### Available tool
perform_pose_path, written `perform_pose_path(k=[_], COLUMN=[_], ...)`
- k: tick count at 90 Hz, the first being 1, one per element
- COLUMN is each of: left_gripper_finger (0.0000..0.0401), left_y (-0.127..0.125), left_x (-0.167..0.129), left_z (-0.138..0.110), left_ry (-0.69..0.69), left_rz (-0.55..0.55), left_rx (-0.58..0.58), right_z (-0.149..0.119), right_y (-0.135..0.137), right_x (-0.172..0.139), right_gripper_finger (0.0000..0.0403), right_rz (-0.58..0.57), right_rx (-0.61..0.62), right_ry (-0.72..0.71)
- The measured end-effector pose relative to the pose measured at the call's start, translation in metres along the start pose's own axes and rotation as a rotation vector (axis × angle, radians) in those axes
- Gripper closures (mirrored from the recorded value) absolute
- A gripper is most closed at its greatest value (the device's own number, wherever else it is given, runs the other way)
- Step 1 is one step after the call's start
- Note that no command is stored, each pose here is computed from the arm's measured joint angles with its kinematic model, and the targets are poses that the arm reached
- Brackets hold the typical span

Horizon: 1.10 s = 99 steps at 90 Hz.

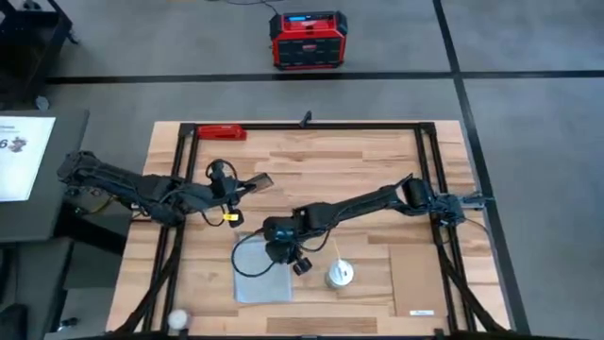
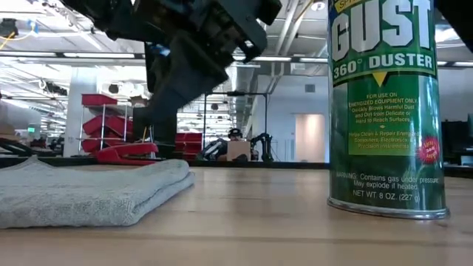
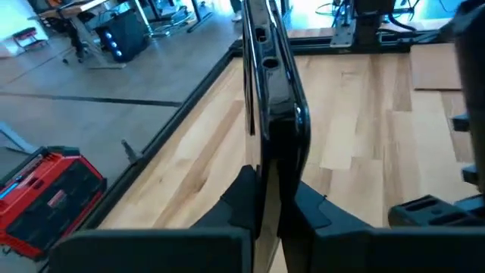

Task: Apply microfiber cloth
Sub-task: Wipe the front of the black phone with the white microfiber cloth

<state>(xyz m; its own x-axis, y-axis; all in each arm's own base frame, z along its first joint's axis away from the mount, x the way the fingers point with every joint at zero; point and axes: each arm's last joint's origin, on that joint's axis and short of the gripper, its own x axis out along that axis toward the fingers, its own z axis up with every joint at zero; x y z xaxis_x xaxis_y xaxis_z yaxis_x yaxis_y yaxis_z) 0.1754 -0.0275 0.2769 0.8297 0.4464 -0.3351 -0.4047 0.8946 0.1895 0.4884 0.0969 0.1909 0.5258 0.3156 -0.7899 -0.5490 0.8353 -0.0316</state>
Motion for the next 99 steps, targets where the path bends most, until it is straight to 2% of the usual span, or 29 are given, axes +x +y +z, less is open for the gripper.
perform_pose_path(k=[17,32,99], left_gripper_finger=[0.0394,0.0394,0.0394], left_y=[0.005,0.011,0.017], left_x=[0.004,0.007,0.011], left_z=[0.000,0.000,0.000], left_ry=[0.007,0.013,0.026], left_rz=[0.032,0.066,0.091], left_rx=[-0.017,-0.010,-0.037], right_z=[0.001,-0.004,-0.055], right_y=[-0.004,-0.011,-0.009], right_x=[-0.001,0.001,0.038], right_gripper_finger=[0.0220,0.0194,0.0190], right_rz=[-0.024,-0.036,-0.046], right_rx=[0.039,0.079,0.172], right_ry=[-0.020,-0.027,-0.050])
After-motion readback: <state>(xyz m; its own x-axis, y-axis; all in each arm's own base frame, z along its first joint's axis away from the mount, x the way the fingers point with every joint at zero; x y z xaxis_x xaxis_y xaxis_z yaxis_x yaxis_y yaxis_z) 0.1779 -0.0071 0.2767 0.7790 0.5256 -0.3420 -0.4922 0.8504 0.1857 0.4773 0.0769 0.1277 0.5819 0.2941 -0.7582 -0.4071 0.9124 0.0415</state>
